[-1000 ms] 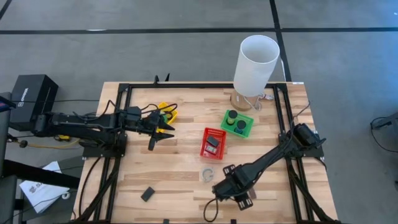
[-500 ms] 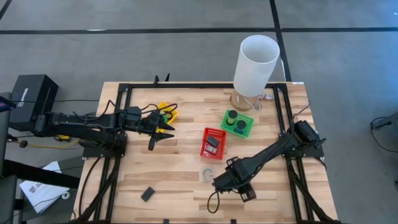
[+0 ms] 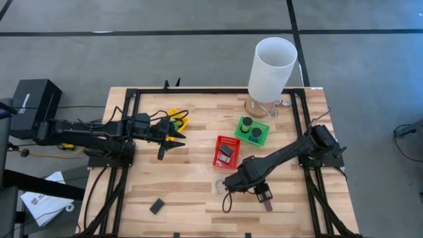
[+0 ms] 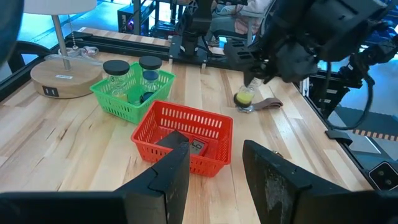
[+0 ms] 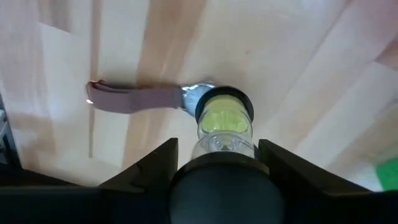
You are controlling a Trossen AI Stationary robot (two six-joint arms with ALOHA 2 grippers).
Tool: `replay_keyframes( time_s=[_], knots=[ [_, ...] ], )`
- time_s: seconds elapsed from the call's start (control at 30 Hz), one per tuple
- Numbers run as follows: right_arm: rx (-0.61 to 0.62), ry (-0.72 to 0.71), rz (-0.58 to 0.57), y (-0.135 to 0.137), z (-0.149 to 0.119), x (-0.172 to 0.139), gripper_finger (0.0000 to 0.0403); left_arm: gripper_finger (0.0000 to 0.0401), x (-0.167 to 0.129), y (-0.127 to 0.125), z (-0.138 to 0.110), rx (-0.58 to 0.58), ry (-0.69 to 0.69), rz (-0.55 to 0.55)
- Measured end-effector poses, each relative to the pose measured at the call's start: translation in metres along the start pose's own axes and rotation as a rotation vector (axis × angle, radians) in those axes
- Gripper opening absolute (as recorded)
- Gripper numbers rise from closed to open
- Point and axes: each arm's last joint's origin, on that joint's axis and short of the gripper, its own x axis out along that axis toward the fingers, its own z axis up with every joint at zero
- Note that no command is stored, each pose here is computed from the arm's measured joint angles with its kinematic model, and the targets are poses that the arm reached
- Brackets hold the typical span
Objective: Pick & Place Office items
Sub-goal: Put the black hourglass into the green bin
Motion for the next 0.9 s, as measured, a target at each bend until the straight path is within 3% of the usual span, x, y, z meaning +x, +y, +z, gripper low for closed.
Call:
replay_keyframes(
  time_s=[0.43,0.9],
  knots=[
    [0.026,0.119,-0.066,-0.033,-0.021,-0.014,0.0199,0.0143,0.000,0.000,0.000,0.000,0.000,0.000],
    [0.201,-0.100,-0.171,-0.079,-0.080,-0.072,0.0198,0.0143,0.000,0.000,0.000,0.000,0.000,0.000]
  ],
)
